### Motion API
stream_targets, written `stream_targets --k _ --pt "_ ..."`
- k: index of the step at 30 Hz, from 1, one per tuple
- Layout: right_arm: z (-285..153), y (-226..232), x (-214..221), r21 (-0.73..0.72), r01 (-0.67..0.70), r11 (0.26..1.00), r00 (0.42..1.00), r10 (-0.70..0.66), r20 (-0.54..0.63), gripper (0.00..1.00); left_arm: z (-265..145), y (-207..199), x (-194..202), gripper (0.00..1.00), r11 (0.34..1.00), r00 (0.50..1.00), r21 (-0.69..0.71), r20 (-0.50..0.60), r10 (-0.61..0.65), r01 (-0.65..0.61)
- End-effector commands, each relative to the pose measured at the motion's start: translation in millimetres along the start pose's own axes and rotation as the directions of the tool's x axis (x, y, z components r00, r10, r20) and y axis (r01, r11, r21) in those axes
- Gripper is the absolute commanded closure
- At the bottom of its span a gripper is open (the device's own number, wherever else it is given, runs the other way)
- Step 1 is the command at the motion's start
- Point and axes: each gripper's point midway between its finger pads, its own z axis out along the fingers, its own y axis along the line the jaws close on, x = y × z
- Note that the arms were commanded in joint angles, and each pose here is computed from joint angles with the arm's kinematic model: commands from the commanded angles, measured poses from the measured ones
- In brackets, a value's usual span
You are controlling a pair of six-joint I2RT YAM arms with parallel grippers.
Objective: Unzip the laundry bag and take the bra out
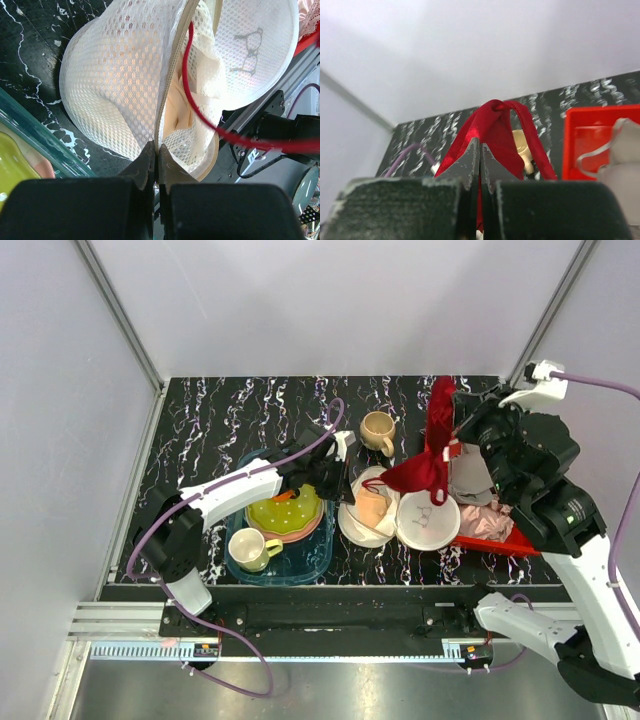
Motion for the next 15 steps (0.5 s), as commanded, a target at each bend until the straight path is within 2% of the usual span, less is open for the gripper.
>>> stream_targets --k 1,9,15 --pt "11 -28 -53 0.221 0.088 0.971 0.978 -0.126 0.167 1.00 -15 -15 -11 1.00 0.998 0.998 0.053 0.052 0.021 -0.024" --pt "25 -48 -96 0.387 0.142 0.911 0.943 -0.243 0.226 1.00 -18 -15 -10 1.00 0.998 0.998 0.049 0.052 0.025 -0.027" --pt "38 -74 -111 0.512 0.166 0.843 0.928 -0.309 0.207 1.00 -19 -15 -8 1.00 0.999 0.998 0.043 0.053 0.030 -0.032"
